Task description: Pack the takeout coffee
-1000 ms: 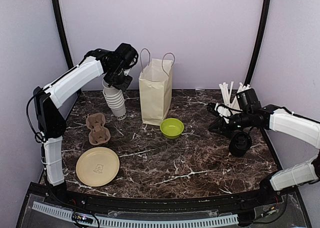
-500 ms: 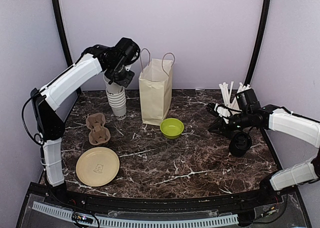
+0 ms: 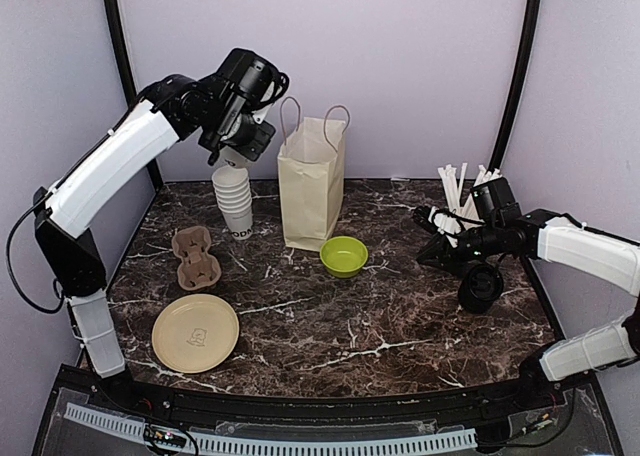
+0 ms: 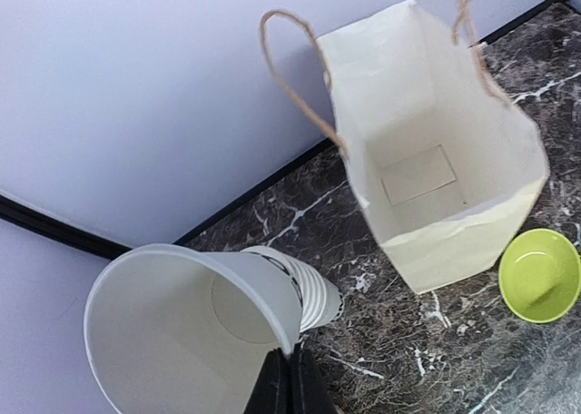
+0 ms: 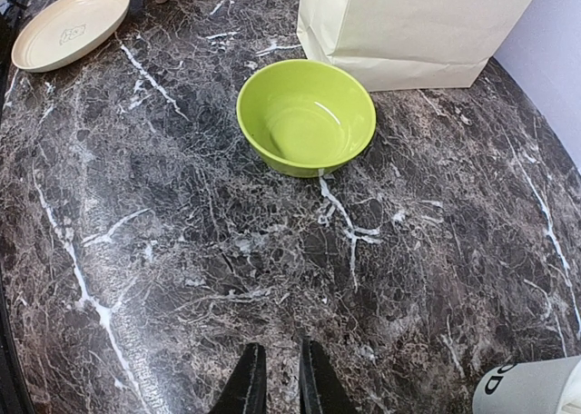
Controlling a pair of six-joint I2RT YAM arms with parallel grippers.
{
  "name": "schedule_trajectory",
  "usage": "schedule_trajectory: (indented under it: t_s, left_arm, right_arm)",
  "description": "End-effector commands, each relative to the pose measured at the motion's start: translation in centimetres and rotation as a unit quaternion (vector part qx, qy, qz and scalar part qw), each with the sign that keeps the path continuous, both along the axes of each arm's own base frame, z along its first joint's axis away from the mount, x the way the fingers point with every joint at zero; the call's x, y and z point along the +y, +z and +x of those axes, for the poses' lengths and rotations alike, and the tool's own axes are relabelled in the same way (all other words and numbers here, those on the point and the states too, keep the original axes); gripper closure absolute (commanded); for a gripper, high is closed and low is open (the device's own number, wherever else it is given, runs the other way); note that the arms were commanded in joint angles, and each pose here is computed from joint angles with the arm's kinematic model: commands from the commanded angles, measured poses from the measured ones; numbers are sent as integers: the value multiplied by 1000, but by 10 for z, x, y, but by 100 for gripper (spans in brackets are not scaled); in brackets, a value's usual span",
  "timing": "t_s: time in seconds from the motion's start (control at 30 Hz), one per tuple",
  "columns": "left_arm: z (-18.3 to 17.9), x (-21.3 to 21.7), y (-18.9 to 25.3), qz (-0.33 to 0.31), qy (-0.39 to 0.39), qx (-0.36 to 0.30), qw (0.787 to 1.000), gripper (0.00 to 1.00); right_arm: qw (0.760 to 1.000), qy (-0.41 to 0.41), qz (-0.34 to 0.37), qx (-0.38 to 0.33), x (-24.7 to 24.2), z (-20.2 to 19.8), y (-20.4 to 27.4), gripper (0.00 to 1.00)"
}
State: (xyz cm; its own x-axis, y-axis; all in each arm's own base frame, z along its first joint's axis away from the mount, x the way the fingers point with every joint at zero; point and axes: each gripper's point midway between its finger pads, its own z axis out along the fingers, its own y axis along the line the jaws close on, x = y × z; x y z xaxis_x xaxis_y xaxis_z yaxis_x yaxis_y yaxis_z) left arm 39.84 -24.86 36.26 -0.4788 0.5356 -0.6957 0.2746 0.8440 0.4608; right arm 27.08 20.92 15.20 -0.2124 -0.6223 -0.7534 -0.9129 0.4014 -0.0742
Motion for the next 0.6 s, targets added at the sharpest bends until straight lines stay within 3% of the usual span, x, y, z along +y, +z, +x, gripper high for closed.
schedule_trajectory:
  t_s: [0.0, 0.13, 0.4, 0.57]
  left_arm:
    - [-44, -19, 48, -21, -65, -43, 997, 100]
    - [-94, -59, 32, -7, -150, -9, 989, 100]
    - [-207, -131, -41, 48, -326, 115, 937, 100]
    - [-251, -173, -64, 4, -415, 162, 895, 100]
  right_arm:
    - [1000, 1, 1, -11, 2, 3, 2, 88]
    - [1000, 0, 1, -9, 2, 4, 1, 88]
    - [1000, -7, 1, -2, 2, 6, -1, 88]
    - [999, -29, 12, -9, -6, 14, 15, 88]
